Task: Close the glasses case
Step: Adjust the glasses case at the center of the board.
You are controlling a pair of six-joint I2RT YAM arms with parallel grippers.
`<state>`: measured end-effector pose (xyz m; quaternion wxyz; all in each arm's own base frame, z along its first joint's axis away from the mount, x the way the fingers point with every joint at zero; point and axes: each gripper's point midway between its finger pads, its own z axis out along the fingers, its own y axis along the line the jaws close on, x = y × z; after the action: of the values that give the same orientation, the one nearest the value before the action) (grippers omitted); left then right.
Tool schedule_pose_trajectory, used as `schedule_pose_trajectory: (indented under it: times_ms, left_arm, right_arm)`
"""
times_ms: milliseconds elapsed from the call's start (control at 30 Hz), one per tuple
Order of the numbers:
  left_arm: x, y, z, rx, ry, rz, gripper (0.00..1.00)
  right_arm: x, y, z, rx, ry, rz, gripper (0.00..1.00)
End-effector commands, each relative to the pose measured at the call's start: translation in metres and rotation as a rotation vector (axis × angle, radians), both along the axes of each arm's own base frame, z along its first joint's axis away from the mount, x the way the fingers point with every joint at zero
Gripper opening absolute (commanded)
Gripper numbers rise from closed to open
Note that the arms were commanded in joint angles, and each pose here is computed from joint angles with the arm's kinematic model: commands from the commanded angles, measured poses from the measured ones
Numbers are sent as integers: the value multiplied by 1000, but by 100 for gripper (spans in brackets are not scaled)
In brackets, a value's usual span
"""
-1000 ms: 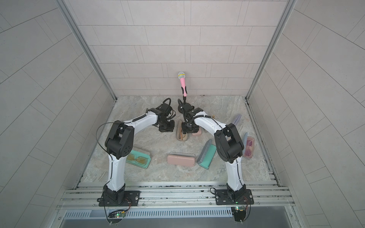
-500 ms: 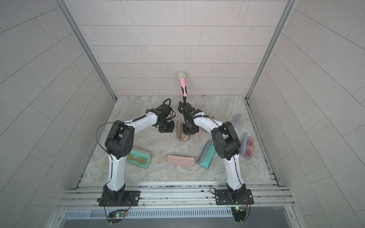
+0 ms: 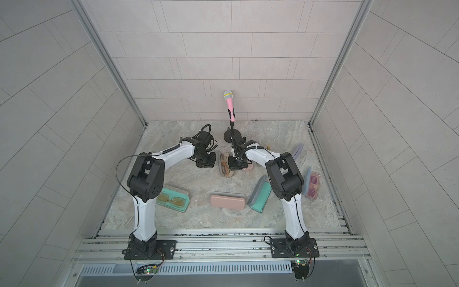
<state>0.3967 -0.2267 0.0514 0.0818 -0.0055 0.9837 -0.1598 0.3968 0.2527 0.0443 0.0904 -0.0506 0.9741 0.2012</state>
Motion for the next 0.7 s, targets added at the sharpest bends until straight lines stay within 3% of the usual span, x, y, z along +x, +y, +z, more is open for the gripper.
schedule_pose_trajectory:
  times_ms: [0, 267, 467, 500, 667]
  left_arm:
    - [0, 12, 17, 18, -31, 13, 0]
    - [-6, 20, 15, 34, -21, 17, 0]
    - [-5, 24, 13, 33, -19, 23, 0]
    - [-5, 23, 13, 26, -15, 23, 0]
    - [-6, 24, 12, 27, -10, 21, 0]
  right_arm:
    - [9, 11, 6, 82, -3, -1, 8]
    - [16, 38, -3, 277, 57, -10, 9]
    - [24, 35, -6, 268, 41, -32, 9]
    - [21, 38, -7, 304, 86, -24, 8]
    - [24, 44, -1, 367, 66, -36, 8]
